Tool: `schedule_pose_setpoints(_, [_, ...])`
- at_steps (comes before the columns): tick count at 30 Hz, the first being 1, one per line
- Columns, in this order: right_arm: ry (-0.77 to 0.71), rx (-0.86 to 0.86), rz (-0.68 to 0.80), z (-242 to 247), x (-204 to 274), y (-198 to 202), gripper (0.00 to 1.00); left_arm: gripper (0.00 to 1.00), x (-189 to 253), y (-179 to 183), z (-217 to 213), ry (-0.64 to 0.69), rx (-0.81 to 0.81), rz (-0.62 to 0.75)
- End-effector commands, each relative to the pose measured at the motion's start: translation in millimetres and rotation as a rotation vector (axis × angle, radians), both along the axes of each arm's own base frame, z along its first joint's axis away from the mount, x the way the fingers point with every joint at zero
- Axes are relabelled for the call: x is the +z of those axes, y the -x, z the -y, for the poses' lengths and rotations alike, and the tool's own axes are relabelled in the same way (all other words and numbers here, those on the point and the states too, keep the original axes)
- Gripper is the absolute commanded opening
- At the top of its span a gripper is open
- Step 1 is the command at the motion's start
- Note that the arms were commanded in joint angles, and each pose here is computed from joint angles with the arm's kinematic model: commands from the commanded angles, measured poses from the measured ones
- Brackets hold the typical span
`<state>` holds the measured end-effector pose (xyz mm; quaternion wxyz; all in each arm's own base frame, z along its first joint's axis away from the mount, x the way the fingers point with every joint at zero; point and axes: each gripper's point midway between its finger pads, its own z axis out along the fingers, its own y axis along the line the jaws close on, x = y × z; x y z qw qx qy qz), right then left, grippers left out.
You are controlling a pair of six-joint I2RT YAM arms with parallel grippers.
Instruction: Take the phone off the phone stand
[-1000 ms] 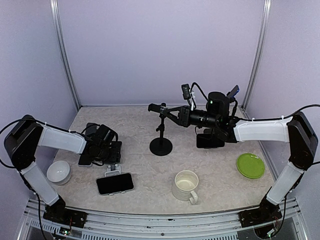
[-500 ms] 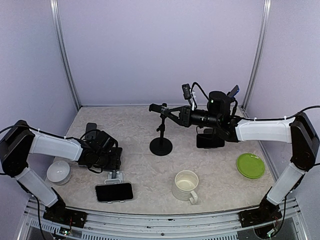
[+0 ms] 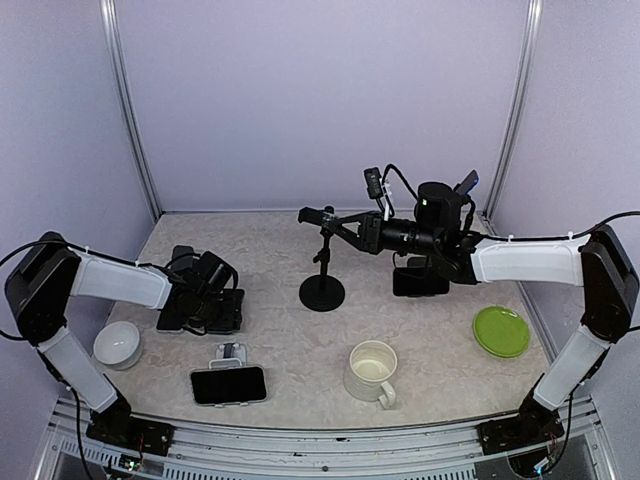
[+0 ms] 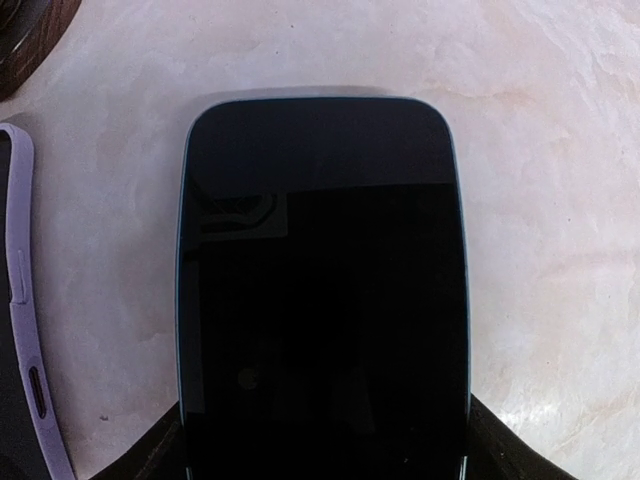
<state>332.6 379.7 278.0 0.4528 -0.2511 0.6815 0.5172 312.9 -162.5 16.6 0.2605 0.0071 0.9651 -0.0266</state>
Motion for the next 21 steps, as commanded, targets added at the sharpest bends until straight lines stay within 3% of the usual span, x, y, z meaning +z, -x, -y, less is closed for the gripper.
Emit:
schedule_pose_setpoints(1, [0.049,-0.018,-0.086,6,-17,-4,0.0,0.73,-25,20,-11,-0.04,-0.005,-0.102])
schedule_pose_setpoints(10, [0.048,-0.014,-0.087,6,-19,-3,0.0,0.98,-13,30,-20,-0.058,-0.001,-0.066])
schedule_pose_setpoints(16, [0.043,-0.013,-0.093,5,-20,-4,0.0,0.99,16,17,-7,-0.031,-0.041,0.013])
schedule_pose_setpoints(21, [0.038,-0.013,-0.092,5,-17,-4,0.0,0.99,81,2,27,0.077,-0.156,0.232])
